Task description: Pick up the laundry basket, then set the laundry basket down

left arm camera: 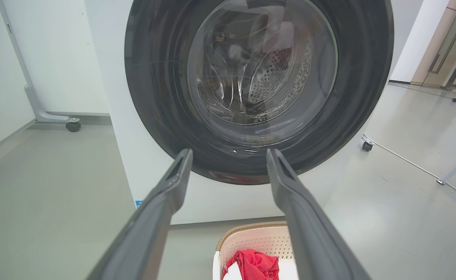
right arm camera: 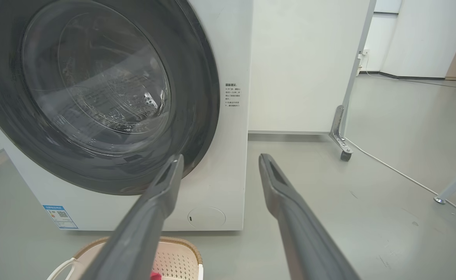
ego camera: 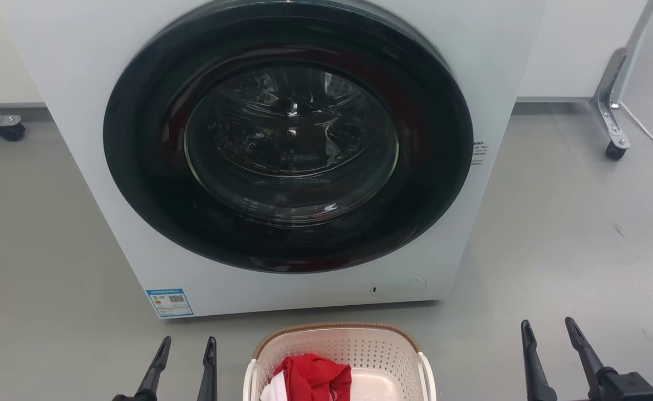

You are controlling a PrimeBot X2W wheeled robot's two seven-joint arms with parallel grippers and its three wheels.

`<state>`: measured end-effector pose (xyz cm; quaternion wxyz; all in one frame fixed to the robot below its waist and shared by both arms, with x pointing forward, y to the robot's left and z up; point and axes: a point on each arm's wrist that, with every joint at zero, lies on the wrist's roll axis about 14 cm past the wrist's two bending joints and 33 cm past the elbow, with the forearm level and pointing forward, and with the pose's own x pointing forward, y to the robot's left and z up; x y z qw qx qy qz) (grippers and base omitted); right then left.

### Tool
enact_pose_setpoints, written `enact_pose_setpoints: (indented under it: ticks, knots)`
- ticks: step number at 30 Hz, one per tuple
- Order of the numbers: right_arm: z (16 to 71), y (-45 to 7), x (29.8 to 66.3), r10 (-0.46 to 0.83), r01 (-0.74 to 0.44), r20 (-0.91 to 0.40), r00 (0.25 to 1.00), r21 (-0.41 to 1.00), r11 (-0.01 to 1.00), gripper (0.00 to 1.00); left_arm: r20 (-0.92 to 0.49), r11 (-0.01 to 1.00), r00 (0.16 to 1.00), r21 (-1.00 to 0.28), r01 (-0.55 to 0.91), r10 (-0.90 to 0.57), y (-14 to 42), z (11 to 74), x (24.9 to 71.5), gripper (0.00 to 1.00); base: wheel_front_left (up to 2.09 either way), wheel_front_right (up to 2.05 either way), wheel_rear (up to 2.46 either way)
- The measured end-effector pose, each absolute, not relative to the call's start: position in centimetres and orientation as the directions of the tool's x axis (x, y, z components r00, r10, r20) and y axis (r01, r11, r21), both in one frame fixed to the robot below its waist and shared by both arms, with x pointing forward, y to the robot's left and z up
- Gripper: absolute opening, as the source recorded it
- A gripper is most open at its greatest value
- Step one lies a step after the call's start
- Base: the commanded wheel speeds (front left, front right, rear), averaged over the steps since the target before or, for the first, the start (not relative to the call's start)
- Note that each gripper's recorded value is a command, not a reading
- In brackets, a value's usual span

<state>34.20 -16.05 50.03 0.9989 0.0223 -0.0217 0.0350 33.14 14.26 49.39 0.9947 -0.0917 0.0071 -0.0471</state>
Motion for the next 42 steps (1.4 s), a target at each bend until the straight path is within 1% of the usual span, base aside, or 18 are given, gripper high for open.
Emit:
enact_pose_setpoints:
  ticks: [6, 7, 12, 17, 30, 42]
  knots:
    - [49.9, -16.2, 34.1, 0.064, -0.066, 0.042, 0.997, 0.033, 0.997, 1.00, -0.013, 0.980, 0.996, -0.181, 0.085, -0.089, 14.4, 49.4, 33.2, 1.00, 0.00, 0.00, 0.00]
    - [49.9, -16.2, 34.1, 0.066, -0.067, 0.039, 0.997, 0.031, 0.997, 0.00, -0.013, 0.980, 0.996, -0.182, 0.085, -0.089, 14.4, 49.4, 33.2, 0.00, 0.00, 0.00, 0.00]
    - [47.8, -15.8, 33.3, 0.067, -0.066, -0.027, 0.997, 0.043, 0.997, 0.00, -0.075, 0.980, 0.993, -0.185, 0.073, -0.088, 14.3, 47.5, 32.5, 0.00, 0.00, 0.00, 0.00]
    - [47.4, -16.3, 33.3, 0.050, -0.046, -0.048, 0.998, 0.080, 0.996, 0.00, -0.096, 0.975, 0.992, -0.216, 0.056, -0.078, 14.6, 47.1, 32.5, 0.00, 0.00, 0.00, 0.00]
    - [46.5, -17.5, 33.9, 0.001, 0.032, -0.115, 0.993, 0.280, 0.959, 0.00, -0.161, 0.919, 0.986, -0.393, -0.017, -0.050, 15.7, 46.0, 32.9, 0.00, 0.00, 0.00, 0.00]
    - [45.9, -18.3, 34.3, -0.019, 0.095, -0.168, 0.986, 0.456, 0.885, 0.00, -0.188, 0.838, 0.982, -0.541, -0.074, -0.035, 16.5, 45.9, 33.8, 0.00, 0.00, 0.00, 0.00]
